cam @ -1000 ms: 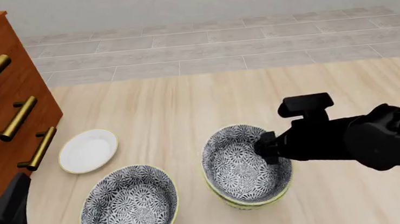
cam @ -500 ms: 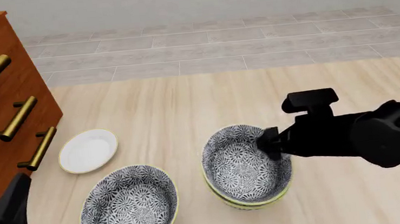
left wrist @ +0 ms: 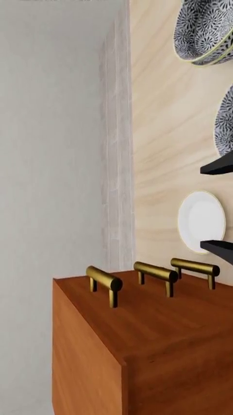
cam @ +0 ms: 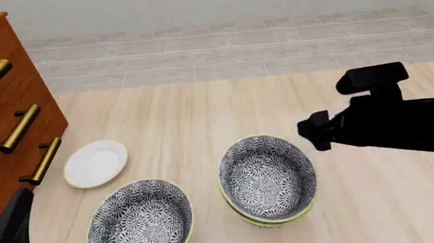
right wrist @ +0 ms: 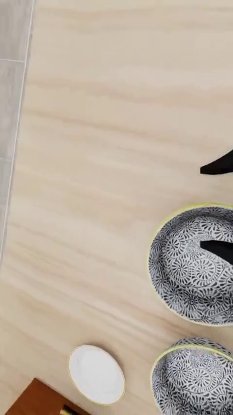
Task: Stack the bowl at the front on the bowl in the middle.
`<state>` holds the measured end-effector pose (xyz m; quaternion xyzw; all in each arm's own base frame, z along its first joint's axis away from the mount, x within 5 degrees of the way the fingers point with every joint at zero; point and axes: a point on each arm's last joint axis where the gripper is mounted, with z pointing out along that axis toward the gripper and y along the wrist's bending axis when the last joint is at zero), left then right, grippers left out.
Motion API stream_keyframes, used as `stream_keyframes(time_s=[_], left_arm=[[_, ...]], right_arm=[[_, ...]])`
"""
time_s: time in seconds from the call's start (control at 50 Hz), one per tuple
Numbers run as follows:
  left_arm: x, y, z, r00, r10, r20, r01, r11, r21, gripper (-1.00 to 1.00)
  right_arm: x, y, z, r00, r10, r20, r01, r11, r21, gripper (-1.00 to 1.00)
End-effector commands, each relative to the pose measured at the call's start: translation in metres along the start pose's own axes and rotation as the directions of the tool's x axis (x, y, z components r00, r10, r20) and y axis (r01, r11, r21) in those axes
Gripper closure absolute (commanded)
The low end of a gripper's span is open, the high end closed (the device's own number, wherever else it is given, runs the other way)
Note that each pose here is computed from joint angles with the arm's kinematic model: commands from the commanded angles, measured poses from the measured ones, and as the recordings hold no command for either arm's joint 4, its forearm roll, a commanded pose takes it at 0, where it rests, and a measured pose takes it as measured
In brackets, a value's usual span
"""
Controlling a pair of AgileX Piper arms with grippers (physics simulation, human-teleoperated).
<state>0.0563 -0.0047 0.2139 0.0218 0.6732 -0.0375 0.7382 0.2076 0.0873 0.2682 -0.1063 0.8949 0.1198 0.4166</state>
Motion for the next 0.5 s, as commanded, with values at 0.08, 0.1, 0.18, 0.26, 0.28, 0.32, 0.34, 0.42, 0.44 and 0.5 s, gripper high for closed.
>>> stream_keyframes(time_s=[0.08, 0.1, 0.18, 0.26, 0.28, 0.32, 0.34, 0.42, 0.44, 0.5], left_arm=[[0.000, 0.000, 0.000, 1.000, 0.000, 0.000, 0.000, 1.000, 0.000, -1.00], [0.000, 0.000, 0.000, 1.000, 0.000, -0.001, 0.000, 1.000, 0.000, -1.00], [0.000, 0.000, 0.000, 1.000, 0.000, -0.002, 0.000, 1.000, 0.001, -1.00], [0.000, 0.000, 0.000, 1.000, 0.002, -0.002, -0.002, 1.000, 0.002, -1.00], [0.000, 0.000, 0.000, 1.000, 0.003, -0.002, -0.003, 1.000, 0.002, -1.00], [0.000, 0.000, 0.000, 1.000, 0.002, -0.003, -0.002, 1.000, 0.002, -1.00], [0.000, 0.000, 0.000, 1.000, 0.003, -0.002, -0.003, 1.000, 0.003, -1.00], [0.000, 0.000, 0.000, 1.000, 0.002, -0.001, -0.002, 1.000, 0.002, -1.00], [0.000, 0.000, 0.000, 1.000, 0.002, -0.002, -0.002, 1.000, 0.002, -1.00], [0.000, 0.000, 0.000, 1.000, 0.002, -0.002, -0.002, 1.000, 0.003, -1.00]], right_arm=[[-0.013, -0.007, -0.041, 0.991, -0.050, 0.124, 0.047, 0.999, 0.023, -1.00], [-0.014, -0.006, -0.043, 0.991, -0.046, 0.125, 0.044, 0.999, 0.018, -1.00], [-0.015, -0.004, -0.058, 0.982, -0.073, 0.172, 0.071, 0.997, 0.015, -1.00], [-0.014, -0.006, -0.073, 0.973, -0.096, 0.211, 0.092, 0.995, 0.026, -1.00], [-0.014, -0.006, -0.076, 0.969, -0.104, 0.223, 0.099, 0.995, 0.030, -1.00], [-0.013, -0.008, -0.081, 0.965, -0.112, 0.239, 0.106, 0.994, 0.039, -1.00], [-0.013, -0.007, -0.083, 0.964, -0.110, 0.241, 0.104, 0.994, 0.037, -1.00], [-0.012, -0.010, -0.104, 0.943, -0.144, 0.300, 0.130, 0.989, 0.066, -1.00], [-0.012, -0.010, -0.107, 0.943, -0.141, 0.302, 0.128, 0.990, 0.064, -1.00], [-0.010, -0.011, -0.118, 0.930, -0.157, 0.332, 0.137, 0.987, 0.083, -1.00]])
